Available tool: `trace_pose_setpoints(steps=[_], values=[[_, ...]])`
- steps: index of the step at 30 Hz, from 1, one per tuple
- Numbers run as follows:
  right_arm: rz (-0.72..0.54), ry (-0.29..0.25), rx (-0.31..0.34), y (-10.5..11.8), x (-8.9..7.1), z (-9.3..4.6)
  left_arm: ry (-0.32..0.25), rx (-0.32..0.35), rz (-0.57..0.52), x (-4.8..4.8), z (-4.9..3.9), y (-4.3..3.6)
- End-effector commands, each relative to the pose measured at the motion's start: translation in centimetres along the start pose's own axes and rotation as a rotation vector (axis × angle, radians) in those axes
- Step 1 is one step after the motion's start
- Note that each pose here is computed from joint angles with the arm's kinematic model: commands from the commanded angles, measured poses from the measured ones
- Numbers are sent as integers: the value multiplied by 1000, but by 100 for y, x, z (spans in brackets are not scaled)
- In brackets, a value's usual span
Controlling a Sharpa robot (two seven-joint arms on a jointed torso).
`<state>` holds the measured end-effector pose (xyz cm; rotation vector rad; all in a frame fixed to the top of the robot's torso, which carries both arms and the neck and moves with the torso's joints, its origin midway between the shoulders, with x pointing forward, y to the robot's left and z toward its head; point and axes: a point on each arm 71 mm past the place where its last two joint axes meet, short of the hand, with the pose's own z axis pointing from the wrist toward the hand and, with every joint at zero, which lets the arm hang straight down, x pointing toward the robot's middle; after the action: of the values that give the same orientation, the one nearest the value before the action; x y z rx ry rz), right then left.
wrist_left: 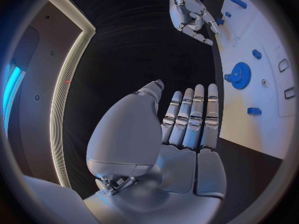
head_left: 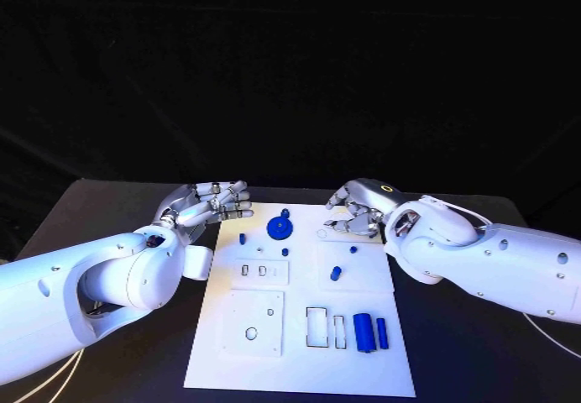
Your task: Assemble the parts on the task board
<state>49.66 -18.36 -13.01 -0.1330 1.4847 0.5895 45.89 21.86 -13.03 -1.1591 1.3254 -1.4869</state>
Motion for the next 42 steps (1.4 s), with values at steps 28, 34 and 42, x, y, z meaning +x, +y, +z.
trace_pose_setpoints(steps=[28,34,42], values=[[137,38,57,-845,-30,-364,36,-2,-14,24,32,23],[132,55,63,-860,39,-357,33,-2,-13,16,35,25],[126,73,66,-870,74,-355,31,-2,-13,11,45,29]])
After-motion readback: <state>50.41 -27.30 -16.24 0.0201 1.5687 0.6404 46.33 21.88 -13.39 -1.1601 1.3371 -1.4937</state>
